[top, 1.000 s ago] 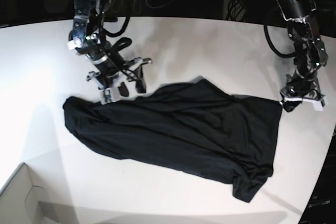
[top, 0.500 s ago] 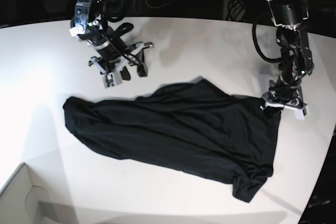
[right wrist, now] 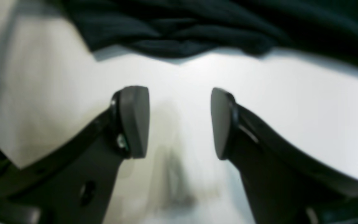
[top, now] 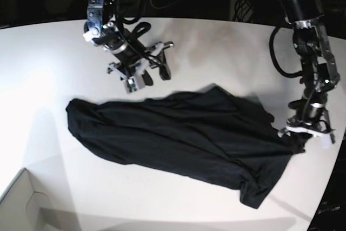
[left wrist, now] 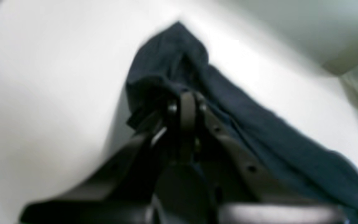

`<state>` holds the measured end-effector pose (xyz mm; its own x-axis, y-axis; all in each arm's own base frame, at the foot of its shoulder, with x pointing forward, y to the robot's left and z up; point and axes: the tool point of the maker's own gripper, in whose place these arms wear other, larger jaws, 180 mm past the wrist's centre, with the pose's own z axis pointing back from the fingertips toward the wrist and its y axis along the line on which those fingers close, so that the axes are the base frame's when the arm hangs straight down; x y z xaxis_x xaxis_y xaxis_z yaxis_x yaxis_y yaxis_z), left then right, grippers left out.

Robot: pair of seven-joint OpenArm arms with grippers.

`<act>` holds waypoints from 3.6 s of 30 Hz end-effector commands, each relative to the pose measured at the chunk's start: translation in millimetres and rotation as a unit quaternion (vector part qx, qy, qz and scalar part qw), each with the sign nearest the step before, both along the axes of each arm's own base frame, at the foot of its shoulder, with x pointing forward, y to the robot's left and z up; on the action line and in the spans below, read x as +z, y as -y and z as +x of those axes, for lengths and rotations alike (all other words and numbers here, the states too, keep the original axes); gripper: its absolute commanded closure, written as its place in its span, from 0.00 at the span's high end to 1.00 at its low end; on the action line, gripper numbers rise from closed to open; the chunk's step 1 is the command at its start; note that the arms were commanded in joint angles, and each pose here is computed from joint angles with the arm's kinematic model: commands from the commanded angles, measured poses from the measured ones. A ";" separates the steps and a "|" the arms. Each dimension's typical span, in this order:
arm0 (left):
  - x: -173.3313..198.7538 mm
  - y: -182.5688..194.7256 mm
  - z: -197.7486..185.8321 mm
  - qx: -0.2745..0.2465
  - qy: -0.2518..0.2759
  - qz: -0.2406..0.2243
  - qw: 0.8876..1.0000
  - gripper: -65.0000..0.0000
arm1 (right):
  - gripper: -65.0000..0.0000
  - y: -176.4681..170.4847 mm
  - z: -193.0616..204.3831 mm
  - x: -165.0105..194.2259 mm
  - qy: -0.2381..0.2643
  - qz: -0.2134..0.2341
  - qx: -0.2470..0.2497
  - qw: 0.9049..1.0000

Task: Layout the t-shirt on the table in an organized manner, then fold the t-shirt properly
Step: 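Move the right gripper over the shirt and grasp its collar edge, then pull the grasped edge with the right gripper away from the left gripper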

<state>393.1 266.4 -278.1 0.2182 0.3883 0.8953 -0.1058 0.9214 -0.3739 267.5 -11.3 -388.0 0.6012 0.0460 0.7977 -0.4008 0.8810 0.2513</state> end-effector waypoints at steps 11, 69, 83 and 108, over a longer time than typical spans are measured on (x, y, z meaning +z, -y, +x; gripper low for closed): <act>105.4 -5.7 -12.1 -0.004 0.075 0.045 0.996 0.00 | 0.49 -51.9 10.4 8.3 0.017 0.031 0.064 0.997; 93.7 -0.1 -6.4 0.002 0.070 0.009 0.998 0.00 | 0.23 -147.4 50.9 -31.3 -0.020 0.150 0.140 0.979; 93.2 -0.6 -6.9 0.002 0.069 0.009 0.998 0.00 | 0.00 -150.1 52.5 0.8 0.024 0.166 0.142 0.976; 69.9 -12.6 -24.5 0.019 0.040 0.010 0.999 0.00 | 0.00 66.5 -2.9 26.5 0.108 0.044 -0.021 0.993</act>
<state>367.1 275.1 -225.2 0.1837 0.3927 0.9011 -0.1242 0.9186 -0.3751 260.0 -79.7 -375.5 0.4601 -0.0247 0.8875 -0.4052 0.8836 0.2347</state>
